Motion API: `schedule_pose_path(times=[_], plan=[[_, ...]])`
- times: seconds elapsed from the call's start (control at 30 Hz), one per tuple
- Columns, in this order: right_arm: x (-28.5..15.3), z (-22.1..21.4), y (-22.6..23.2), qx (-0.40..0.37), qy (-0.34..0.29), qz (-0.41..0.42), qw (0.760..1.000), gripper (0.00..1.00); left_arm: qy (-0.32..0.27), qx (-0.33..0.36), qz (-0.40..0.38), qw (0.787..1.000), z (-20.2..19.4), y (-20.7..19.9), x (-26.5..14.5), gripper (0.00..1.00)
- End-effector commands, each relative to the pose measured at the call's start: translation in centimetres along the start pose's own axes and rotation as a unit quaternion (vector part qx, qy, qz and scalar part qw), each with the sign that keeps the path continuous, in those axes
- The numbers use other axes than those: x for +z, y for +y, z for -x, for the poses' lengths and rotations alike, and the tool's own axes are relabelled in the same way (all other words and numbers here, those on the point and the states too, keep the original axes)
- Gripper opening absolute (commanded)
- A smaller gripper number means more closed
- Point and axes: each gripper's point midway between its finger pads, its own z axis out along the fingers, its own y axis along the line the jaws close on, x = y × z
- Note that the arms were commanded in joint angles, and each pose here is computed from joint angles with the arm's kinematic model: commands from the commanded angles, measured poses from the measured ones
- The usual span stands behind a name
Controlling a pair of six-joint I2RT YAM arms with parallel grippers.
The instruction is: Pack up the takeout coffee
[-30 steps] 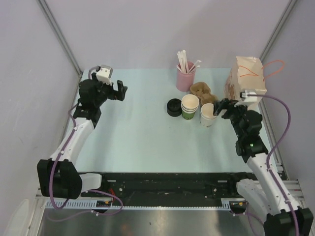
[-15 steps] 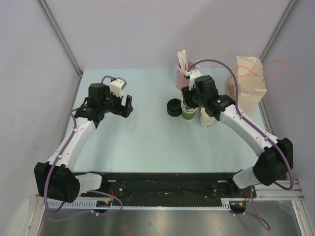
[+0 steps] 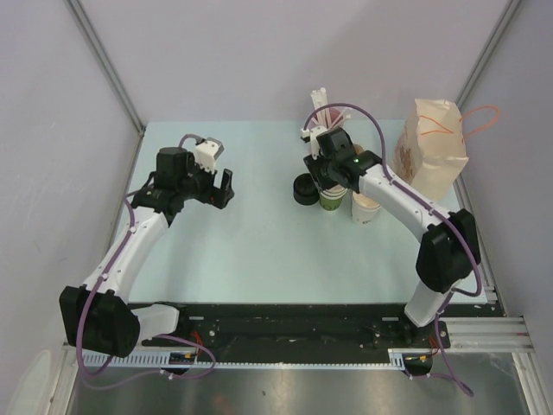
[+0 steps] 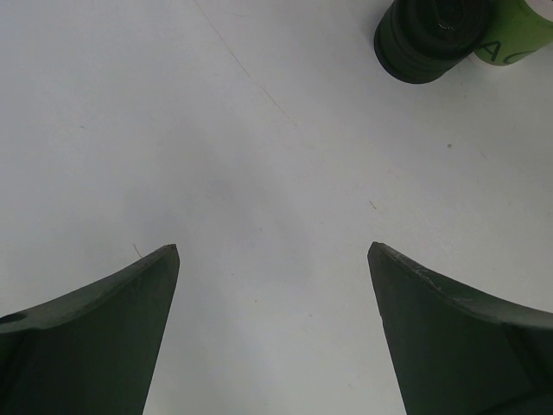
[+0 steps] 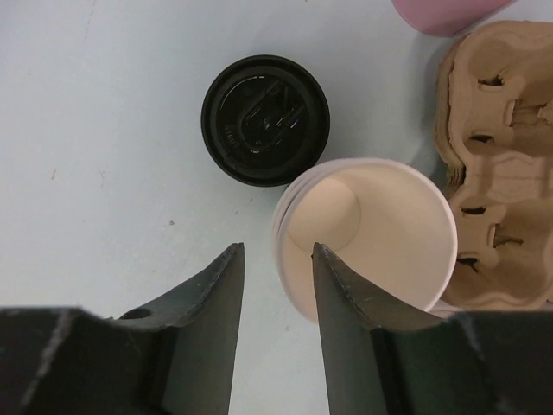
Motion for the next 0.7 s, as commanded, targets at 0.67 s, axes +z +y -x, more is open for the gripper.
schedule_pose_path(times=[0.67], plan=[[0.2,0.8,0.1,-0.022,0.022,-0.029,0.999,0.00,-0.018,0.049,-0.024,0.998,1.4,-1.4,-0.4,0.96]])
